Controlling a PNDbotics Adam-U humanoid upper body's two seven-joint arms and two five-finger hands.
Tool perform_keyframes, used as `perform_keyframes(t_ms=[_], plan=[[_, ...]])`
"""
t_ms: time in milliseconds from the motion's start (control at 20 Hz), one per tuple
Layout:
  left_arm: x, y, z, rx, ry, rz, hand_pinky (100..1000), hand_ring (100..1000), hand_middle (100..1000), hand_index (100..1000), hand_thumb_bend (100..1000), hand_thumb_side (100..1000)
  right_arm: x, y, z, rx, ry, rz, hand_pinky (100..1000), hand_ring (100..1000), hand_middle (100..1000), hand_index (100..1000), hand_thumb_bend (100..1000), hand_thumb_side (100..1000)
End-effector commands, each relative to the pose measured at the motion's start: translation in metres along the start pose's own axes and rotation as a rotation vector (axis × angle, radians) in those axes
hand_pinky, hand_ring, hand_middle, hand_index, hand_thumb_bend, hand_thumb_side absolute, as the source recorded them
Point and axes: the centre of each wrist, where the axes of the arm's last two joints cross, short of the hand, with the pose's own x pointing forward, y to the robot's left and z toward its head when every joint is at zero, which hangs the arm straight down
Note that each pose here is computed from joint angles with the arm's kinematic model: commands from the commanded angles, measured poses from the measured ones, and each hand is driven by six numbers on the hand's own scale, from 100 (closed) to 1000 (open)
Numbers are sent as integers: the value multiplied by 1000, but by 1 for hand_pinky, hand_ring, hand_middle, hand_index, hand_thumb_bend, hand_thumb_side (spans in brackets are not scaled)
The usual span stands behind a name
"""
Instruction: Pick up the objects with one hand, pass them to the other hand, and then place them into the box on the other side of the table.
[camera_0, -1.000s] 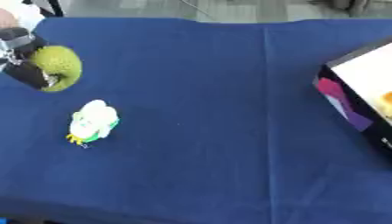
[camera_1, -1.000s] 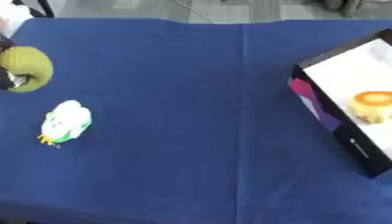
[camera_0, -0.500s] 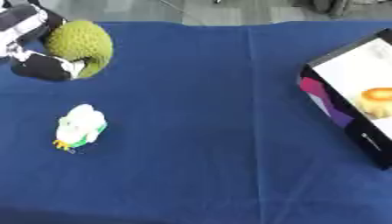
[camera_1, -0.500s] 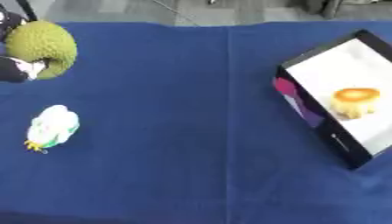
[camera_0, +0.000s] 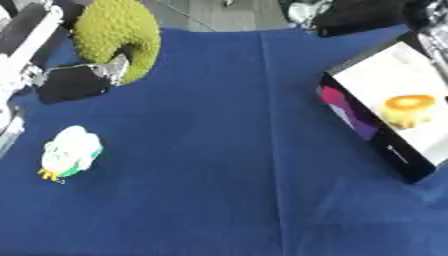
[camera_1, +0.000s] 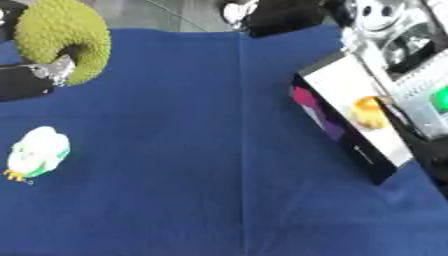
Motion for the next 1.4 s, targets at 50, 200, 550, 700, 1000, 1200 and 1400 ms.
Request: perform_keyframes(t_ms=[50, 200, 550, 700, 1000, 1200, 1400], plan=[[6, -7, -4, 74, -66, 43, 680, 505, 430, 532, 100, 336, 14, 6, 1, 42, -39, 34, 752, 873, 878, 906, 265, 196], [6, -21, -5, 120, -117, 95, 677, 500, 425, 528, 100, 354, 20, 15, 0, 86, -54, 53, 753, 876, 878, 907, 268, 201], [15, -47, -7, 140, -265, 151, 668, 491, 423, 523, 100, 337, 31, 31, 0, 145, -82, 99, 757, 883, 884, 917, 307, 191], [18, -54, -9, 129, -295, 152, 668, 491, 421, 521, 100, 334, 35, 34, -1, 162, -90, 107, 755, 886, 886, 926, 321, 195], [20, -67, -10, 95, -318, 164, 669, 491, 421, 521, 100, 338, 37, 38, -1, 206, -103, 85, 751, 886, 887, 934, 311, 239], [24, -71, -11, 107, -367, 175, 672, 494, 423, 521, 100, 334, 35, 44, 0, 270, -103, 68, 748, 878, 867, 911, 332, 212], [27, -73, -11, 129, -427, 180, 675, 497, 425, 520, 100, 320, 29, 48, -1, 318, -84, 63, 748, 858, 797, 858, 312, 138]])
